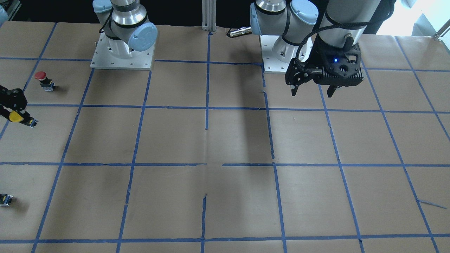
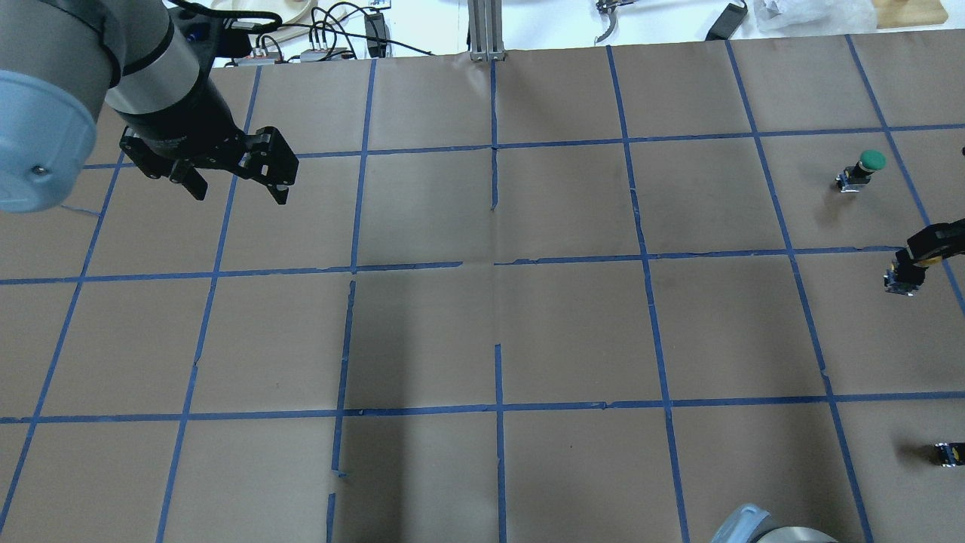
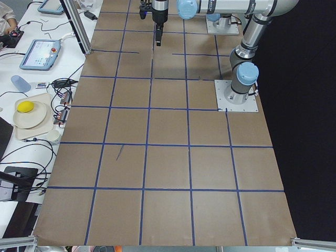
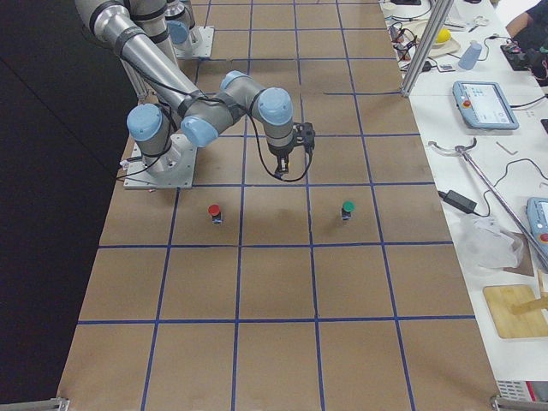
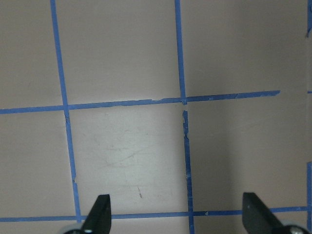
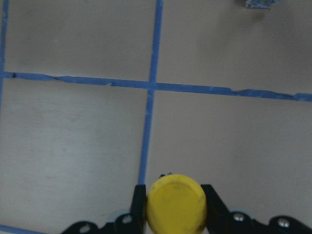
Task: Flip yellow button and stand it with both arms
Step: 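Lower the button upright onto the table with the right gripper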
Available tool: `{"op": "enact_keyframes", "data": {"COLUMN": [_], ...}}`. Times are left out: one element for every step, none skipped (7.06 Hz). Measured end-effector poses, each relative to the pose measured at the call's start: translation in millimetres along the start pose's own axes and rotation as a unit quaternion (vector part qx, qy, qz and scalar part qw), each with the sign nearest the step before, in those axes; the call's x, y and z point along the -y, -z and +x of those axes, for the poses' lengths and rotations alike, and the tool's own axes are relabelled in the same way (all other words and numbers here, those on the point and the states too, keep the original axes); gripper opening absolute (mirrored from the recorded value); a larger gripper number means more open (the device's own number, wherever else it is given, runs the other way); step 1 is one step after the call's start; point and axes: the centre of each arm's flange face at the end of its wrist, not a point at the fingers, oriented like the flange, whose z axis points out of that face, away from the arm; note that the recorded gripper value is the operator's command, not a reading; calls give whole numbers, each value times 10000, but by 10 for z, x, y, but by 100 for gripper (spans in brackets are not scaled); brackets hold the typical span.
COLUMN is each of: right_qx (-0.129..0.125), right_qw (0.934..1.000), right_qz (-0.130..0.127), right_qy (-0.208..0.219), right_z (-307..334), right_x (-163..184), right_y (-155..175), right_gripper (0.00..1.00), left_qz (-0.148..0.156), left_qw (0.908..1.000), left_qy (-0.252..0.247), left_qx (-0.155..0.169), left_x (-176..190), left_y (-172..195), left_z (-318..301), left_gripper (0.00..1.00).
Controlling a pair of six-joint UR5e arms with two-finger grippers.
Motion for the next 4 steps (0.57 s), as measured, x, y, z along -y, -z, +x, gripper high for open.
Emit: {"op": "enact_keyframes", "data": {"right_qx": [-28, 55, 125, 125], "right_qw": [9997, 9992, 9985, 9975], "right_qz": [53, 114, 185, 259], "right_qy": [223, 378, 502, 639], "right_z": [233, 352, 384, 389], "right_x": [-54, -108, -147, -208], "right_y": [-166, -291, -370, -450], "right_gripper": [28, 28, 28, 29], "left_qz": [-137, -237, -312, -377], "left_qw": [9999, 9996, 9994, 9993], "left_qy": [-6, -5, -20, -64], "left_qx": [-93, -155, -138, -31], "left_x": [31, 112, 174, 177], "left_y": [147, 206, 186, 153], "left_z": [-6, -2, 10, 16], "left_gripper": [100, 100, 100, 100]}}
